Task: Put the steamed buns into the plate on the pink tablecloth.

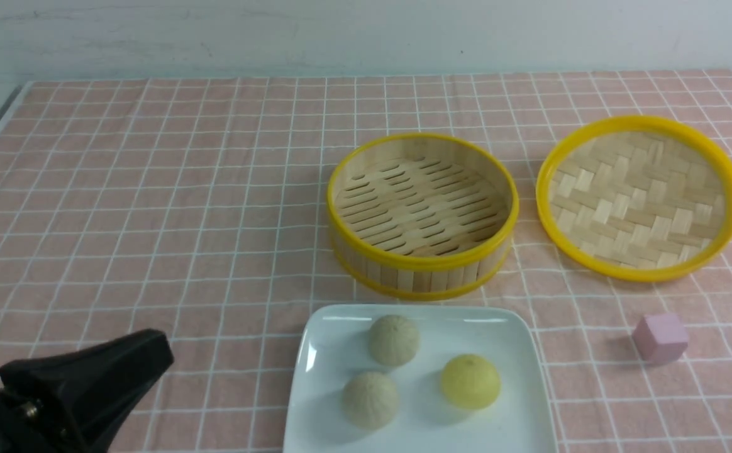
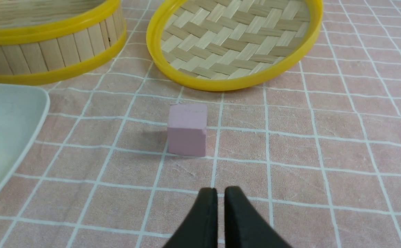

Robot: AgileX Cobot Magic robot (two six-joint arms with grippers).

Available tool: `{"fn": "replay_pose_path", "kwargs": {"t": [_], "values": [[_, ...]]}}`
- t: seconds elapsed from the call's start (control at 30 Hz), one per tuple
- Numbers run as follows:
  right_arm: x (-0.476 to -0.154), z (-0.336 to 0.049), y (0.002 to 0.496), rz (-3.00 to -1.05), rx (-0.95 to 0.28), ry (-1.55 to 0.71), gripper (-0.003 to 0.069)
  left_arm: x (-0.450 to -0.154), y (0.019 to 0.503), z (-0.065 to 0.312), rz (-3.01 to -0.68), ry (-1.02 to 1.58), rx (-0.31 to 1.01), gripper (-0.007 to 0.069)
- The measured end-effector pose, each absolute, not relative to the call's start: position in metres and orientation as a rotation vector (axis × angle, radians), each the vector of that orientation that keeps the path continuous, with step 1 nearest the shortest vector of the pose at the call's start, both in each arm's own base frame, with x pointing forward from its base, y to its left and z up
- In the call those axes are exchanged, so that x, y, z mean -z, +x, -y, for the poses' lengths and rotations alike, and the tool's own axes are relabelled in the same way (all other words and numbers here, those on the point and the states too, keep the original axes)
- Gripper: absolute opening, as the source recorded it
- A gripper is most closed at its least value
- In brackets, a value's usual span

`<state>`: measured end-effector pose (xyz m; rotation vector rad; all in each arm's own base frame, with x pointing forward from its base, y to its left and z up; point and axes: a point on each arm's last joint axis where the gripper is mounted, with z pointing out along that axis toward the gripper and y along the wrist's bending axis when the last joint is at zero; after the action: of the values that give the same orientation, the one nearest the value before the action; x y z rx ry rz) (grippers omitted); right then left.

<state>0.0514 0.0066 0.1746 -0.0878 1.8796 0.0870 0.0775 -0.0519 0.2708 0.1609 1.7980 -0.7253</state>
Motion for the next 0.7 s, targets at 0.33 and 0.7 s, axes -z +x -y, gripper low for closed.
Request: {"fn": "replay_pose_path", "kwargs": {"t": [0.33, 0.7], "values": [[-0.175, -0.007, 0.051, -1.880, -0.087, -0.088, 0.0072, -0.208, 0.070, 0.011, -1.800, -0.056, 0.264, 0.0064], [-0.175, -0.007, 0.051, -1.880, -0.087, -0.088, 0.0088, -0.173, 0.053, -0.001, -1.847, -0.109, 0.095, 0.0069]]}}
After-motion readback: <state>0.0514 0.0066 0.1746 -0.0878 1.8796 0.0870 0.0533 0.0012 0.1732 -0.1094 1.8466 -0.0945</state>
